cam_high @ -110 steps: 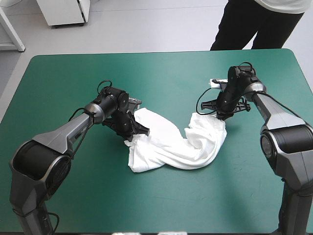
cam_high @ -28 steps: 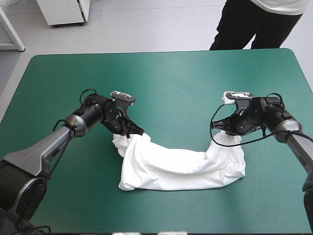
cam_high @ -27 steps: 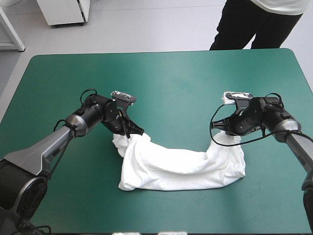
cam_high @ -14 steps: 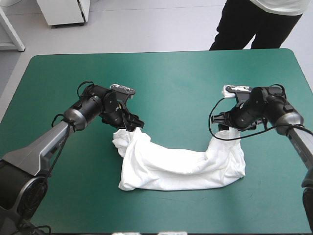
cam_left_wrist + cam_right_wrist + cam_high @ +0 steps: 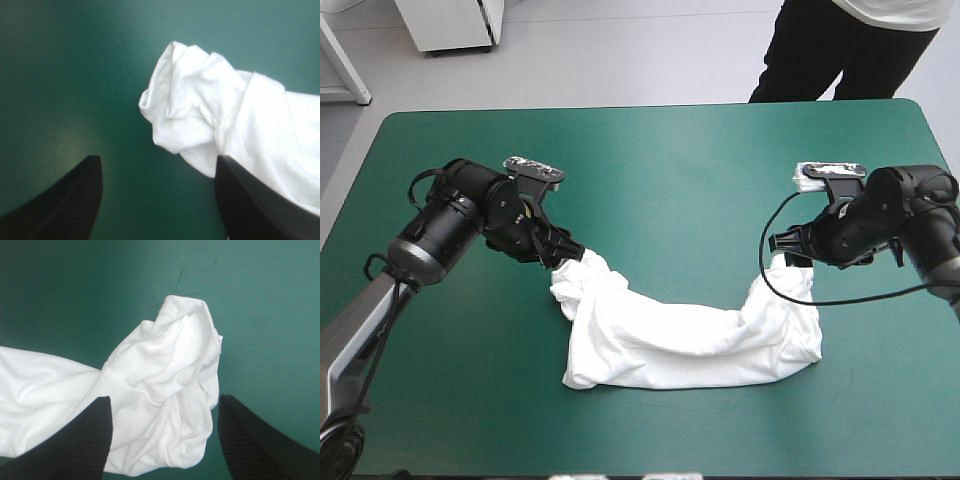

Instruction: Fold the cloth

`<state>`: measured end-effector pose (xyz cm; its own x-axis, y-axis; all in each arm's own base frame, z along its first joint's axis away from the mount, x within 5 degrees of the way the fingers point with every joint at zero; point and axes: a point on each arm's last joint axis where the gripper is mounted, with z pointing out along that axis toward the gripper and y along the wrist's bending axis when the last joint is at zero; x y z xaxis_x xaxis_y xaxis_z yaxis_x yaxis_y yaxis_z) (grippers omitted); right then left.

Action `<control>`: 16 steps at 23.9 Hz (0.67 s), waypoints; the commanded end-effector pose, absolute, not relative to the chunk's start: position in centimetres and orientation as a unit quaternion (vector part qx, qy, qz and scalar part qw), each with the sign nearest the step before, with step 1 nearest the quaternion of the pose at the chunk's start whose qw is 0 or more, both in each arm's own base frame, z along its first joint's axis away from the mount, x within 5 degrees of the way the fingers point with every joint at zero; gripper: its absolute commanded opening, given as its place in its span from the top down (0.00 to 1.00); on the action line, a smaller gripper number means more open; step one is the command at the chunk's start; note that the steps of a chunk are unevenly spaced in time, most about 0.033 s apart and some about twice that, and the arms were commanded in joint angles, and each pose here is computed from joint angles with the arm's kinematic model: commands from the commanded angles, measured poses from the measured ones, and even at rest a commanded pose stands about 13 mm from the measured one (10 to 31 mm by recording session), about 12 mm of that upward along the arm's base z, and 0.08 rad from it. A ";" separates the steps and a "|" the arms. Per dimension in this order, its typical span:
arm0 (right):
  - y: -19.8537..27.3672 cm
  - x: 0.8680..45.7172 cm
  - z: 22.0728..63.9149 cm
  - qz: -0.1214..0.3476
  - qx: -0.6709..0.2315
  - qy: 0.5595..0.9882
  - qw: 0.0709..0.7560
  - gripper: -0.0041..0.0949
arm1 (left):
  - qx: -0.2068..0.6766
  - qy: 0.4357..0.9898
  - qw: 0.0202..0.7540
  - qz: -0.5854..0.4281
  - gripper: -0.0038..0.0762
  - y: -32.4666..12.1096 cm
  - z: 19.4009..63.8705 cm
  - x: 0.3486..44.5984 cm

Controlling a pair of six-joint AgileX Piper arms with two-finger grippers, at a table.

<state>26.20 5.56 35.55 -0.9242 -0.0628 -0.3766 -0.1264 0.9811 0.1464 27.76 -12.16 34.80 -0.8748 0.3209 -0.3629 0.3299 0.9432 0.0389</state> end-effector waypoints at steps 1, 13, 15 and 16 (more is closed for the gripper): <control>5.0 23.8 39.0 0.090 -0.048 0.964 0.244 0.39 | 0.139 0.971 0.195 -0.017 0.37 -11.4 37.2 26.1; 4.5 20.6 41.4 0.096 -0.048 0.952 0.288 0.40 | 0.114 0.986 0.118 -0.026 0.37 -12.6 31.4 30.6; 4.3 20.6 41.4 0.088 -0.048 0.952 0.289 0.40 | 0.106 0.989 0.097 -0.020 0.37 -12.0 30.0 31.3; 4.2 20.6 41.4 0.081 -0.049 0.952 0.290 0.40 | 0.104 0.990 0.091 -0.019 0.37 -11.9 29.2 31.5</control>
<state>21.31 4.63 39.98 -0.8570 -0.0507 -0.5127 -0.1429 0.9795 0.1420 31.75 -12.30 28.09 -0.9644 0.2181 -0.1495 0.2212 0.9752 -0.0040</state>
